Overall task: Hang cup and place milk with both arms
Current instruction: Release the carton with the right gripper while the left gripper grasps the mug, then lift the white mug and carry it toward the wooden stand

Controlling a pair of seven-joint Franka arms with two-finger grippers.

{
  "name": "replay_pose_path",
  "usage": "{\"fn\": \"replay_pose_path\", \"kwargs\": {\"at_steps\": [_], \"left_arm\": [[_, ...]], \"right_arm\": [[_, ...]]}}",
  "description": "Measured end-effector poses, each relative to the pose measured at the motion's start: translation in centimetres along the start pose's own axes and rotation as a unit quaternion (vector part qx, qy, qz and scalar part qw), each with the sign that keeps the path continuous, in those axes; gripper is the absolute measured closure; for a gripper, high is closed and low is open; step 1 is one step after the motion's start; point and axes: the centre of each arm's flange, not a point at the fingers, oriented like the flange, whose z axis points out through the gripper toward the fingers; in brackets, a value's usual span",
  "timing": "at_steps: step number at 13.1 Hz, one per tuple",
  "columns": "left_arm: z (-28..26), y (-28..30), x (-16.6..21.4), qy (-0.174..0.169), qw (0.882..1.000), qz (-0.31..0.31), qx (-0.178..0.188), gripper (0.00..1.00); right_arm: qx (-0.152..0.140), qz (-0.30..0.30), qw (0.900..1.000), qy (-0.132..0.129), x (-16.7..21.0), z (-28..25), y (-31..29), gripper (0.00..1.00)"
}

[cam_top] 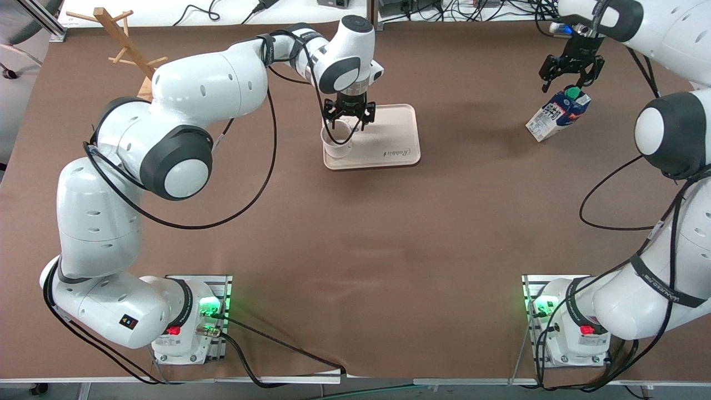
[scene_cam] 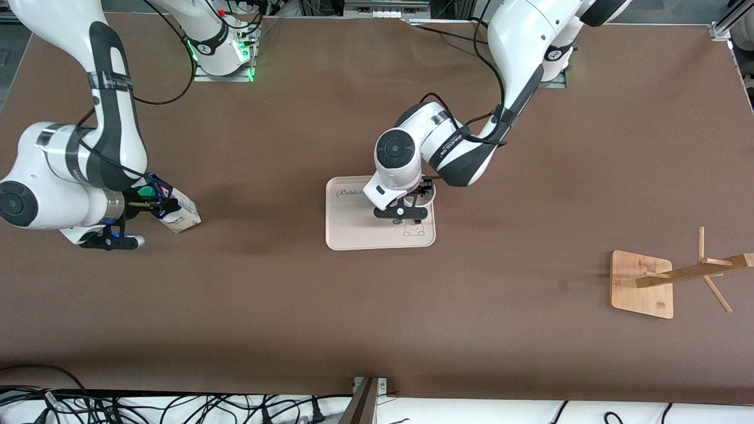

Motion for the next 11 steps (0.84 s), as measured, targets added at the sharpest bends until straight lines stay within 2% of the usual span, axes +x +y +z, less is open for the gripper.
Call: {"fn": "replay_pose_path", "kwargs": {"at_steps": [3, 7, 11], "left_arm": [[1.8, 0.1, 0.2, -0.008, 1.0, -0.001, 0.003, 0.54], [2.8, 0.2, 0.5, -0.007, 1.0, -0.001, -0.001, 0.95], [-1.3, -0.8, 2.2, 0.016, 1.0, -0.016, -0.018, 0.94]], "right_arm": [[0.015, 0.01, 1.0, -0.002, -2.8, -6.0, 1.8, 0.0], [0.023, 0.02, 0.999, -0.009, -6.1, -13.0, 3.5, 0.0], [0.017, 0.003, 1.0, 0.008, -8.1, -18.1, 1.8, 0.0]]}}
